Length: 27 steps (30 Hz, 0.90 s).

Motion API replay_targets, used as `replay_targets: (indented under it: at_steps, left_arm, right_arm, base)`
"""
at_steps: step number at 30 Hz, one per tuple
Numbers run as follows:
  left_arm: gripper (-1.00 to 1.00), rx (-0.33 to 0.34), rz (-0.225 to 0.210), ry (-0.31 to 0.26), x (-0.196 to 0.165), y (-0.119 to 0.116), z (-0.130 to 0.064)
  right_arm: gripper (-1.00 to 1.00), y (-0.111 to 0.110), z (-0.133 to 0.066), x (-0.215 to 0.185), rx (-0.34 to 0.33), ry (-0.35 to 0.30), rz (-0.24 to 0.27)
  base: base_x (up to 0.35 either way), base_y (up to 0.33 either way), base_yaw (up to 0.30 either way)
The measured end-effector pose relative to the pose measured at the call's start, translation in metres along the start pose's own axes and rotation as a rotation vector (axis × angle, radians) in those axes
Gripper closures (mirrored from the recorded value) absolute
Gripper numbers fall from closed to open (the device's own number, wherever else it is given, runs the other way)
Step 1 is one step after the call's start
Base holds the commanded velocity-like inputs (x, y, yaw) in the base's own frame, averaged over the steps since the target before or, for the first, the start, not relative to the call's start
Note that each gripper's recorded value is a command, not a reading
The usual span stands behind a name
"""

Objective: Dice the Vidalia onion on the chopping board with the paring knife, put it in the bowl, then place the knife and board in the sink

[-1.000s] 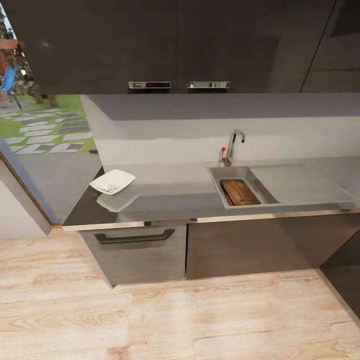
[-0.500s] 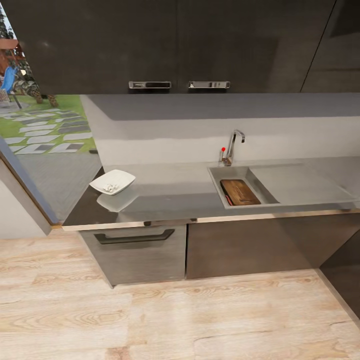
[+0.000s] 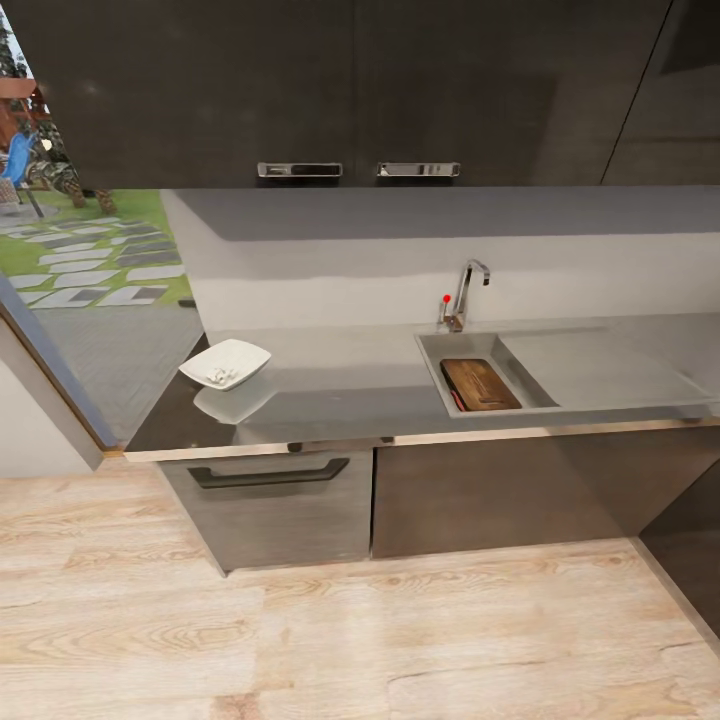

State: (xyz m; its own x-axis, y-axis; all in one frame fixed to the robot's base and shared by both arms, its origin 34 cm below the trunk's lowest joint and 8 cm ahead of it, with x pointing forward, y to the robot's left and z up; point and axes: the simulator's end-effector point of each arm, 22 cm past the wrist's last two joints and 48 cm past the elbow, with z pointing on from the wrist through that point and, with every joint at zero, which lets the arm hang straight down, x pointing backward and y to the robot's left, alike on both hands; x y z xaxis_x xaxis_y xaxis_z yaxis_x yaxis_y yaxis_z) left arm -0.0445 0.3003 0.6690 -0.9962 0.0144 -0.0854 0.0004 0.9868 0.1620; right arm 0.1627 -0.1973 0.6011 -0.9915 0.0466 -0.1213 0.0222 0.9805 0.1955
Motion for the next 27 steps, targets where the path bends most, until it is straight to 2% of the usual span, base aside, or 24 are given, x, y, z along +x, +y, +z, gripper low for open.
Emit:
replay_targets:
  at_steps: [27]
  left_arm:
    - [-1.00,0.000,0.000,-0.001,-0.0002,0.0000,0.0001]
  right_arm:
    - [-1.00,0.0000,0.0000,-0.0001,0.000,0.000,0.000]
  base:
    - [0.000,0.000,0.000]
